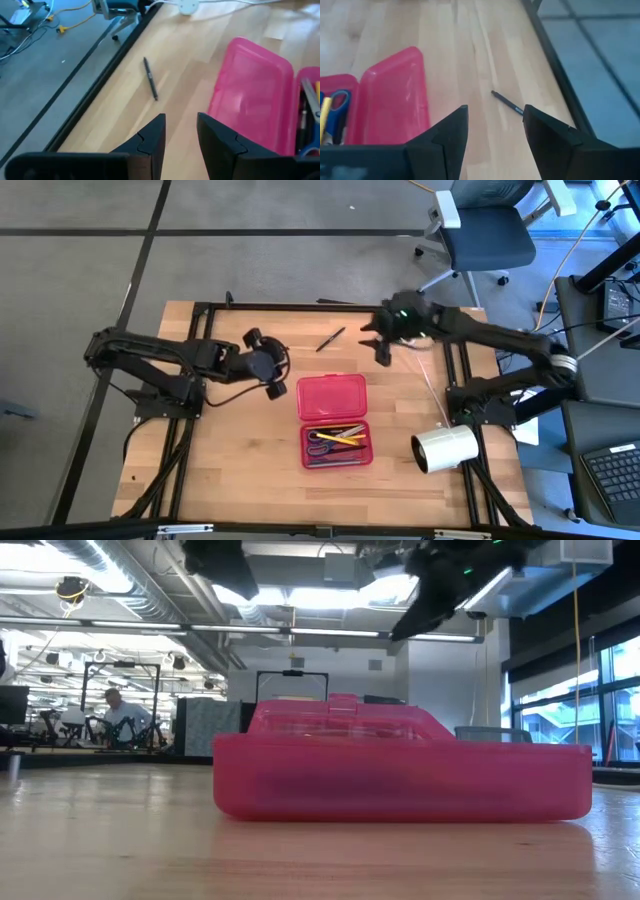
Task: Pick & place school supplies into a supply box
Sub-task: Put the black pen into the red supply box
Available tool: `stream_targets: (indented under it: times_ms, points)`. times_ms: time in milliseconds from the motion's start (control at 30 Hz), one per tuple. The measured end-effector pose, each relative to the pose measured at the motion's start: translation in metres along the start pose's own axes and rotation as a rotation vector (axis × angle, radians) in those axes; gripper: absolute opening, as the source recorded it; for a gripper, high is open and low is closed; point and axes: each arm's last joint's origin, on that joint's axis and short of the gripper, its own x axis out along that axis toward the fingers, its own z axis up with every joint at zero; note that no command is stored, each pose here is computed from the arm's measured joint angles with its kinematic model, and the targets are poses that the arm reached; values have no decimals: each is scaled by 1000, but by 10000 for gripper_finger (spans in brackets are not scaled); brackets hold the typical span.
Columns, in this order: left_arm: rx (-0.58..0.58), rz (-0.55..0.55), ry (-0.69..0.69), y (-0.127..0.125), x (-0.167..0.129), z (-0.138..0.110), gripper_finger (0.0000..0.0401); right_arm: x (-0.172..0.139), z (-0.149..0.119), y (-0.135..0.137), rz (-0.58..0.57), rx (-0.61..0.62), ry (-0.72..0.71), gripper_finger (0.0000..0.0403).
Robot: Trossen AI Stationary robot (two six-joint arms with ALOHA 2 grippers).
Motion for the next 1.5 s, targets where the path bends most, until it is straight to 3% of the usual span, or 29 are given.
stream_targets:
  times_ms: [200,333,467,733,1000,1233,1367,1500]
  points:
    - [-48,31,18,11,6,-14,101,54,17,-40,61,20,132,194]
    - [-59,54,59,11,18,-29,101,99,12,-58,125,-2,205,194]
    - [-79,65,99,12,28,-43,104,142,-4,-63,221,-61,269,194]
    - [-87,56,129,13,34,-51,99,199,-26,-61,287,-102,321,194]
    - [-66,57,128,13,34,-51,101,227,-27,-64,342,-102,320,194]
    - [-64,56,129,13,34,-51,98,224,-26,-64,353,-93,365,194]
    - [-65,50,132,12,34,-51,99,222,-32,-65,297,-141,461,194]
    - [-66,48,132,12,34,-51,103,222,-32,-67,288,-154,466,194]
